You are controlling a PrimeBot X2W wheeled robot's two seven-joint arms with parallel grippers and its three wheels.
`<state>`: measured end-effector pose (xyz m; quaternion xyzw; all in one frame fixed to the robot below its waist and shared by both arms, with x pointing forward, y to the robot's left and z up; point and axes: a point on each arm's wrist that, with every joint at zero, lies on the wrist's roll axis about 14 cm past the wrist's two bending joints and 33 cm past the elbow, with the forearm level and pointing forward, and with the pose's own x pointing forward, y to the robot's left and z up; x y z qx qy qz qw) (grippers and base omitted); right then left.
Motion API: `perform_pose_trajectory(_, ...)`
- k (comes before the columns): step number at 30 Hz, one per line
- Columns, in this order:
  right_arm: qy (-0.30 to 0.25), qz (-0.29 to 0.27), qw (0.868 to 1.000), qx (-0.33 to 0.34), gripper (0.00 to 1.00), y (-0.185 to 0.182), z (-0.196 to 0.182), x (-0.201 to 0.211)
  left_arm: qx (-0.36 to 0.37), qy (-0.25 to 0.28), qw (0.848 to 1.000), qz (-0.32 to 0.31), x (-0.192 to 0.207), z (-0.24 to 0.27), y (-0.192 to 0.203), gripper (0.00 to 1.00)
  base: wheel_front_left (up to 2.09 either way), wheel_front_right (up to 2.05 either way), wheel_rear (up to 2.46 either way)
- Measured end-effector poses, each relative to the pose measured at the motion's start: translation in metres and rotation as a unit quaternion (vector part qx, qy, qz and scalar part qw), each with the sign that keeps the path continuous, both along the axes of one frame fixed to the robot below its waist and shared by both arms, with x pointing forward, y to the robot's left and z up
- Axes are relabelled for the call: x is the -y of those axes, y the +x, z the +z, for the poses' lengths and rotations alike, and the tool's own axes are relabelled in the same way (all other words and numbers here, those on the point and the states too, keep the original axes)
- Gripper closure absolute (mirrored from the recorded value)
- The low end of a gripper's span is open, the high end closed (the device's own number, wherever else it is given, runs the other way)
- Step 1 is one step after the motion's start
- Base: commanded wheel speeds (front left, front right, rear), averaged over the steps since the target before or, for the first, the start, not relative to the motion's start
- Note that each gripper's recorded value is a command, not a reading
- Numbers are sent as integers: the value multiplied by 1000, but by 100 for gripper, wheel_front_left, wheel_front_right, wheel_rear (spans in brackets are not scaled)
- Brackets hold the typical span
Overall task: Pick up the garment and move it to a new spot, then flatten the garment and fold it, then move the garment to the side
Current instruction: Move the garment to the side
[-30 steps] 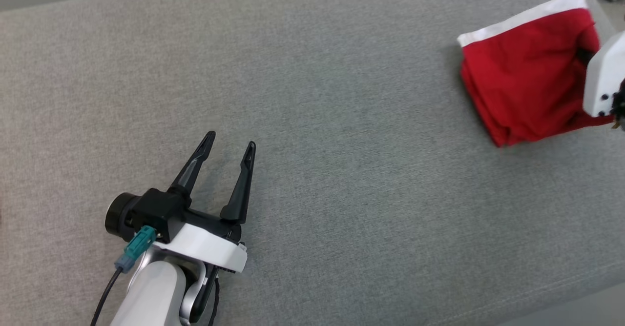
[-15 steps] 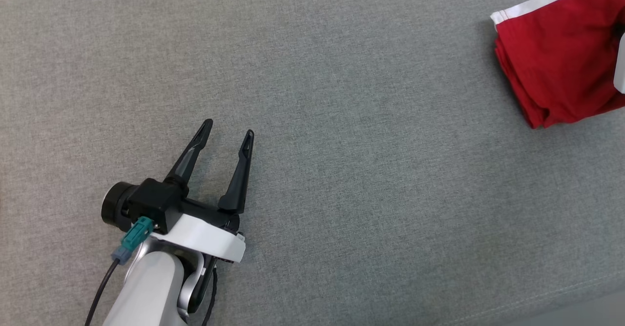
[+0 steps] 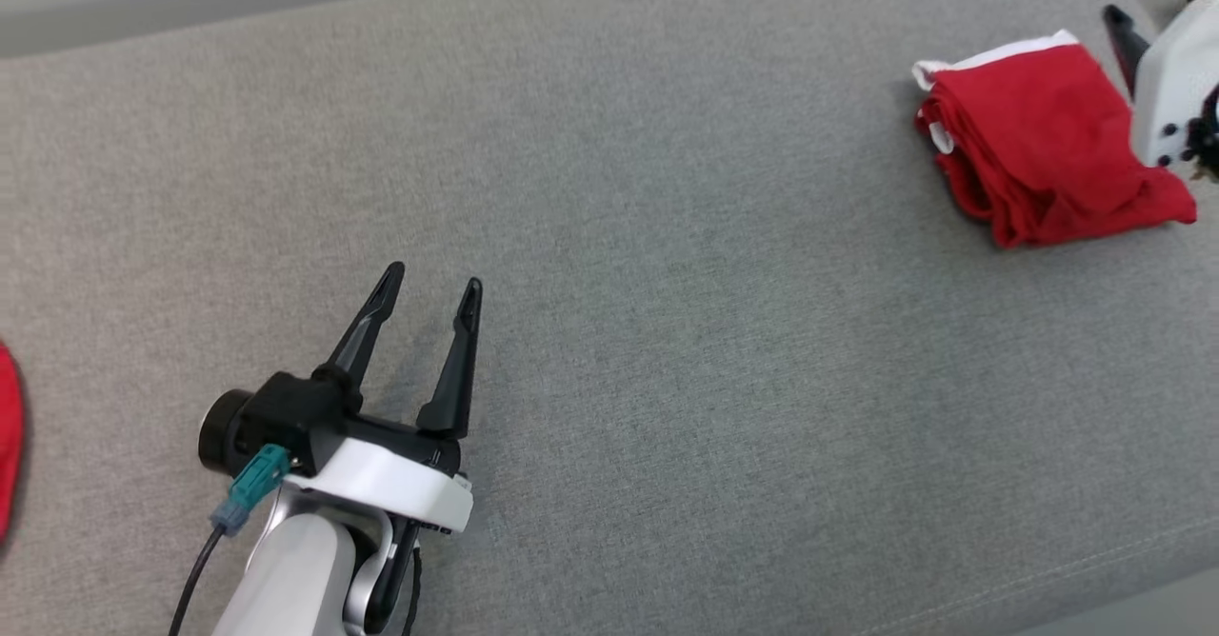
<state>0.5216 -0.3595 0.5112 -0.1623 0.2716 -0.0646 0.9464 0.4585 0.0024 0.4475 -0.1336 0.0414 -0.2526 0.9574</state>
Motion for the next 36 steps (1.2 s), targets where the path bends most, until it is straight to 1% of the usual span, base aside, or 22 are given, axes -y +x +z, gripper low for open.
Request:
perform_pose_trajectory(4, 1, 41, 998, 57, 0, -2, 26, -20, 14, -5, 1000, 19, -11, 17, -6, 0, 0, 0, 0)
perform_pose_trajectory(7, 18, 68, 993, 97, 0, -6, 40, -39, 31, -7, 999, 42, -24, 33, -9, 0, 0, 0, 0)
perform_pose_trajectory(9, 47, 92, 986, 132, 0, -11, 48, -59, 47, -5, 996, 71, -43, 47, -14, 0, 0, 0, 0)
perform_pose_trajectory(13, 87, 102, 973, 186, 0, -20, 59, -72, 62, -3, 992, 112, -71, 61, -24, 0, 0, 0, 0)
perform_pose_trajectory(16, 115, 104, 968, 198, 0, -29, 49, -82, 69, -1, 988, 139, -90, 67, -34, 0, 0, 0, 0)
perform_pose_trajectory(20, 158, 123, 954, 222, 0, -37, 48, -107, 77, 2, 981, 181, -119, 75, -50, 0, 0, 0, 0)
perform_pose_trajectory(21, 158, 123, 954, 222, 0, -37, 48, -107, 77, 2, 981, 181, -119, 75, -50, 0, 0, 0, 0)
perform_pose_trajectory(26, 193, 141, 939, 246, 0, -47, 50, -128, 88, 6, 970, 225, -151, 84, -69, 0, 0, 0, 0)
perform_pose_trajectory(31, 208, 154, 933, 249, 0, -65, 32, -145, 87, 11, 964, 253, -170, 83, -87, 0, 0, 0, 0)
perform_pose_trajectory(36, 235, 152, 926, 253, 0, -89, 10, -163, 83, 15, 959, 271, -182, 81, -99, 0, 0, 0, 0)
